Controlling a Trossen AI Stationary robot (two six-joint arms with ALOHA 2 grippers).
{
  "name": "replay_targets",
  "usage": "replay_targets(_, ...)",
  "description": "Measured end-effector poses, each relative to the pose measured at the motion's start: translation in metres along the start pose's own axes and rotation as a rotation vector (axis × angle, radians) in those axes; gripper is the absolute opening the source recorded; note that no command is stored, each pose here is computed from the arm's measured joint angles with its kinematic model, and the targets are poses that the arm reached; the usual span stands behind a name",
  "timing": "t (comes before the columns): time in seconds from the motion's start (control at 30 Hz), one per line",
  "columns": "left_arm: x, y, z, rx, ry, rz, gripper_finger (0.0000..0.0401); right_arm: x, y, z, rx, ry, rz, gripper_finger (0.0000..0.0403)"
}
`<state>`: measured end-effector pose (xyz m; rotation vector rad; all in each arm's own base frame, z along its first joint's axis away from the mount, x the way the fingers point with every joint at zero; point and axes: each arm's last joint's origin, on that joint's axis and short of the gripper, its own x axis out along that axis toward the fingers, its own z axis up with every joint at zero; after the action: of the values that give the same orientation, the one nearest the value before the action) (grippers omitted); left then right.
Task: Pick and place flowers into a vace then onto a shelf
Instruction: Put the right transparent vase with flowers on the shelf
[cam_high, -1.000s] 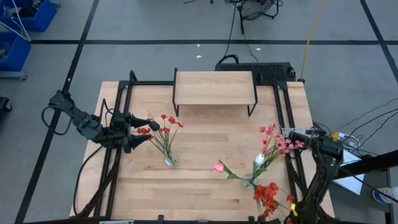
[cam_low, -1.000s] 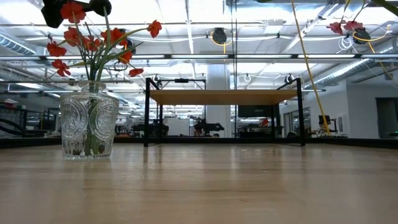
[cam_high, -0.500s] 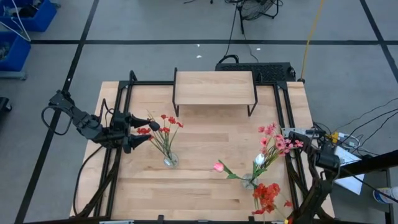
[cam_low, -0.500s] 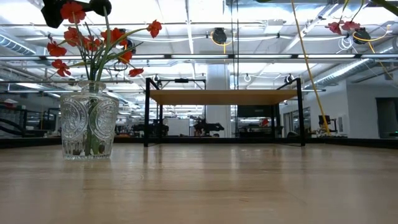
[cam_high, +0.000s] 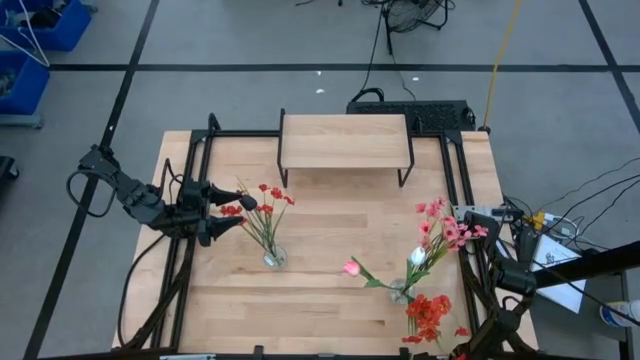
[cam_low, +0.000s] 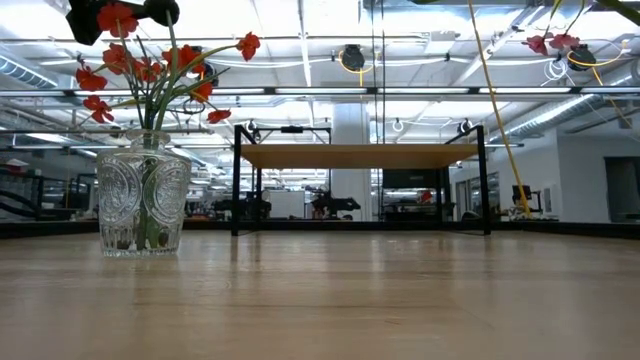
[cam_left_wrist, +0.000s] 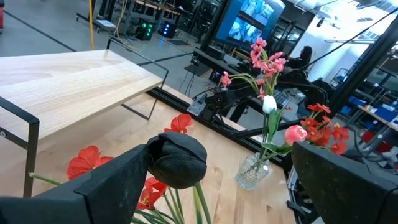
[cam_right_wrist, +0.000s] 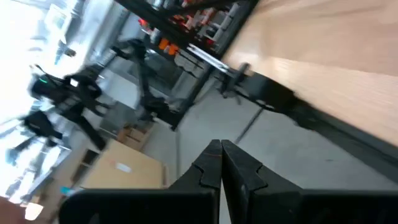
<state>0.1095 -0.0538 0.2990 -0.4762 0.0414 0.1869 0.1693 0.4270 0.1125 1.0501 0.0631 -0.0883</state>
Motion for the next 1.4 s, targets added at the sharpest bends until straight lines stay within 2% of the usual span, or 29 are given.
replay_targets(0.1, 0.0, 0.0, 0.0, 0.0, 0.0, 0.0, 0.0399, 0.001, -0.008, -0.003, -0.052, -0.025, -0.016, 0.0)
replay_targets(0.27, 0.0, 0.0, 0.0, 0.0, 0.0, 0.0, 0.0399, 0.007, -0.019, 0.004, -0.106, -0.222, -0.076, 0.0)
replay_targets(0.4, 0.0, 0.0, 0.0, 0.0, 0.0, 0.0, 0.0399, 0.02, -0.023, 0.01, -0.109, -0.273, -0.099, 0.0006)
replay_targets(0.53, 0.0, 0.0, 0.0, 0.001, 0.0, 0.0, 0.0399, 0.027, -0.04, 0.017, -0.151, -0.285, -0.122, 0.0041)
replay_targets(0.63, 0.0, 0.0, 0.0, 0.001, 0.0, 0.0, 0.0399, 0.031, -0.051, 0.022, -0.127, -0.321, -0.126, 0.0078)
replay_targets(0.73, 0.0, 0.0, 0.0, 0.0, 0.0, 0.0, 0.0399, 0.035, -0.052, 0.027, -0.239, -0.338, -0.154, 0.0106)
replay_targets(0.83, 0.0, 0.0, 0.0, 0.001, 0.0, 0.0, 0.0399, 0.039, -0.043, 0.035, -0.253, -0.363, -0.165, 0.0114)
replay_targets(0.9, 0.0, 0.0, 0.0, 0.001, 0.0, 0.0, 0.0399, 0.04, -0.037, 0.038, -0.304, -0.329, -0.173, 0.0115)
replay_targets(1.0, 0.0, 0.0, 0.0, 0.0, 0.0, 0.0, 0.0399, 0.048, -0.031, 0.045, -0.402, -0.196, -0.185, 0.0107)
replay_targets(1.1, 0.0, 0.0, 0.0, 0.0, 0.0, 0.0, 0.0399, 0.051, -0.03, 0.057, -0.365, -0.136, -0.218, 0.0091)
replay_targets(1.17, 0.0, 0.0, 0.0, 0.001, 0.0, 0.0, 0.0399, 0.053, -0.033, 0.066, -0.362, -0.003, -0.28, 0.0077)
replay_targets(1.27, 0.0, 0.0, 0.0, 0.0, 0.0, 0.0, 0.0399, 0.05, -0.043, 0.077, -0.327, 0.253, -0.456, 0.0052)
replay_targets(1.33, 0.0, 0.0, 0.0, 0.001, 0.0, 0.0, 0.0399, 0.041, -0.048, 0.081, -0.316, 0.205, -0.505, 0.0037)
replay_targets(1.4, 0.0, 0.0, 0.0, 0.0, 0.0, 0.0, 0.0399, 0.027, -0.048, 0.082, -0.278, 0.106, -0.489, 0.0027)
